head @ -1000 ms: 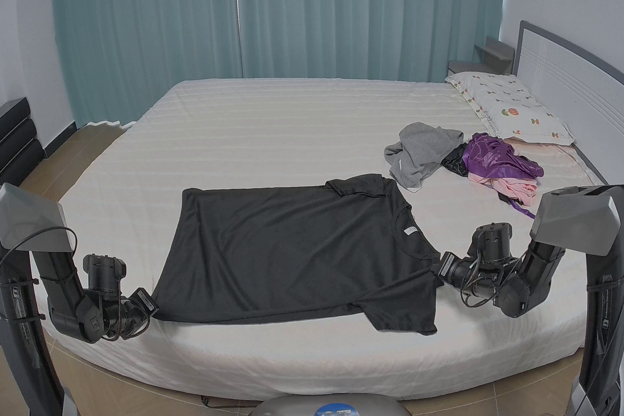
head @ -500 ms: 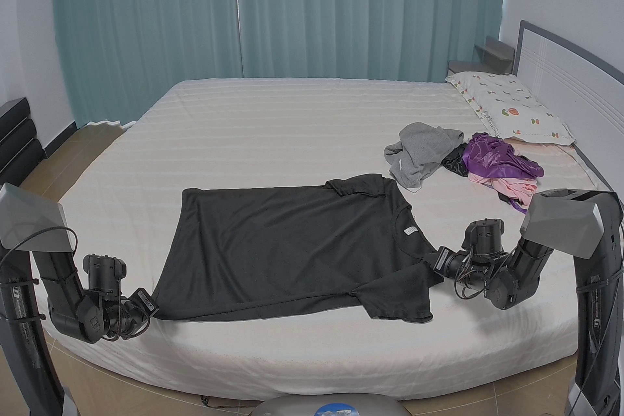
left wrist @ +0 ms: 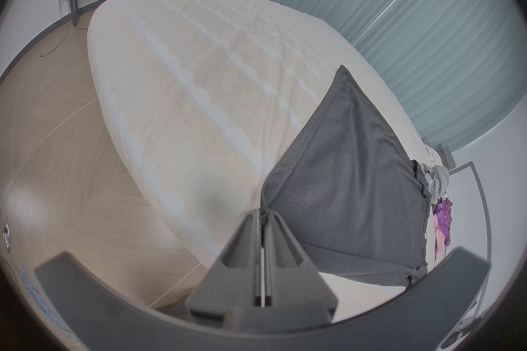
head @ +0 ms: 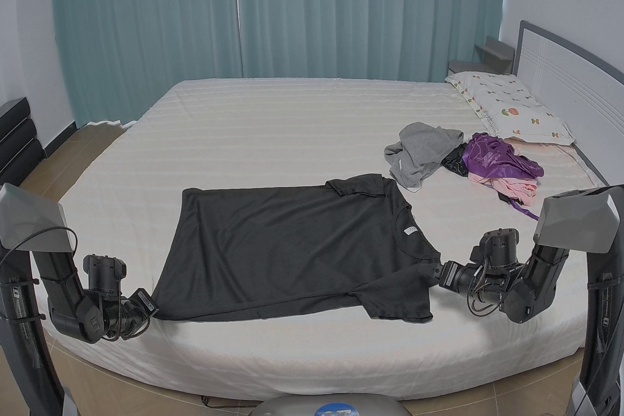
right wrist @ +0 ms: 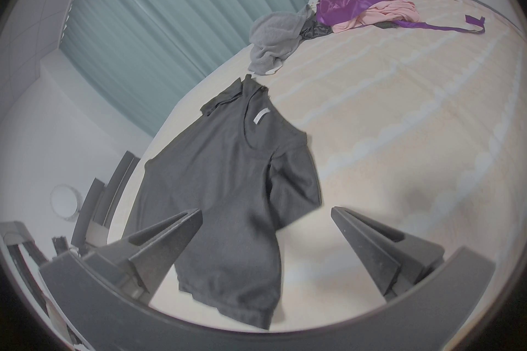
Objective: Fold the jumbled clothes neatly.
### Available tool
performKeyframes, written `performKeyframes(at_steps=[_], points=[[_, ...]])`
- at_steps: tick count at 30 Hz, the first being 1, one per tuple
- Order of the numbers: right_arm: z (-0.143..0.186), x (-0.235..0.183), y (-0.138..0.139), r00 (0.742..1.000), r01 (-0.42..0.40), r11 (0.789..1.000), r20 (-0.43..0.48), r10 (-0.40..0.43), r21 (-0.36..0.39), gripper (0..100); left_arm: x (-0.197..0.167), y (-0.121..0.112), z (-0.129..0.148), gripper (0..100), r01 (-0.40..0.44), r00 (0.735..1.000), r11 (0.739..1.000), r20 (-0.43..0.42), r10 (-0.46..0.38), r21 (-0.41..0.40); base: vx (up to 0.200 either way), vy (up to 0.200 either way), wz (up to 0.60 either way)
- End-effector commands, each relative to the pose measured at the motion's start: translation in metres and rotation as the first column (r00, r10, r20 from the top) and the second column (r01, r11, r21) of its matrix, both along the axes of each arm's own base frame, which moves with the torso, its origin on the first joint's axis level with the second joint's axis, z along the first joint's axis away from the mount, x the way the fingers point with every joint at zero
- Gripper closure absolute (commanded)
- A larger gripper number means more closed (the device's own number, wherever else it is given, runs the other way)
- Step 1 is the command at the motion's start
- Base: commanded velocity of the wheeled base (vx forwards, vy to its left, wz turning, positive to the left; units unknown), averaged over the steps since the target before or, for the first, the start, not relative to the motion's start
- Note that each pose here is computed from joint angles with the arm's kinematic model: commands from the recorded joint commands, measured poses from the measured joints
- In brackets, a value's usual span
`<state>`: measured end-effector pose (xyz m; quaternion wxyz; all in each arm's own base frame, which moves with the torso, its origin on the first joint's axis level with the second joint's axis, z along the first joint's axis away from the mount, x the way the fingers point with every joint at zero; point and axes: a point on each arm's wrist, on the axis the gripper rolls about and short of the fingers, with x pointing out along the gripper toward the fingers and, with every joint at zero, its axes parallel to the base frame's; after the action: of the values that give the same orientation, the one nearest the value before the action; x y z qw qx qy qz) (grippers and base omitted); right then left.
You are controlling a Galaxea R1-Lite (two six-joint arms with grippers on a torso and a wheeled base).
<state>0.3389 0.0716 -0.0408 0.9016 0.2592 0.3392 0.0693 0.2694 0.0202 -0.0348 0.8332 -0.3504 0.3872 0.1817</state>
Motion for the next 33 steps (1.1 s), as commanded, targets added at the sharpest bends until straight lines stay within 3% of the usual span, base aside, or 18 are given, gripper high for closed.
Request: performKeyframes(at_steps=[1, 15, 33], points=[[0.005, -0.034, -0.001, 0.996, -0.086, 0.996, -0.018, 0.086, -0.012, 0, 0.0, 0.0, 0.0, 100, 0.0, 1.0, 1.0, 0.0, 0.0, 0.0, 0.0, 0.0, 0.0], [-0.019, -0.051, 0.011, 0.985, -0.136, 0.991, -0.107, 0.134, -0.009, 0, 0.0, 0.0, 0.0, 100, 0.001, 1.0, 1.0, -0.002, -0.001, 0.001, 0.0, 0.0, 0.0], [-0.024, -0.038, 0.018, 0.987, -0.145, 0.989, -0.076, 0.144, -0.009, 0, 0.0, 0.0, 0.0, 100, 0.002, 1.0, 1.0, -0.002, -0.002, 0.002, 0.0, 0.0, 0.0]])
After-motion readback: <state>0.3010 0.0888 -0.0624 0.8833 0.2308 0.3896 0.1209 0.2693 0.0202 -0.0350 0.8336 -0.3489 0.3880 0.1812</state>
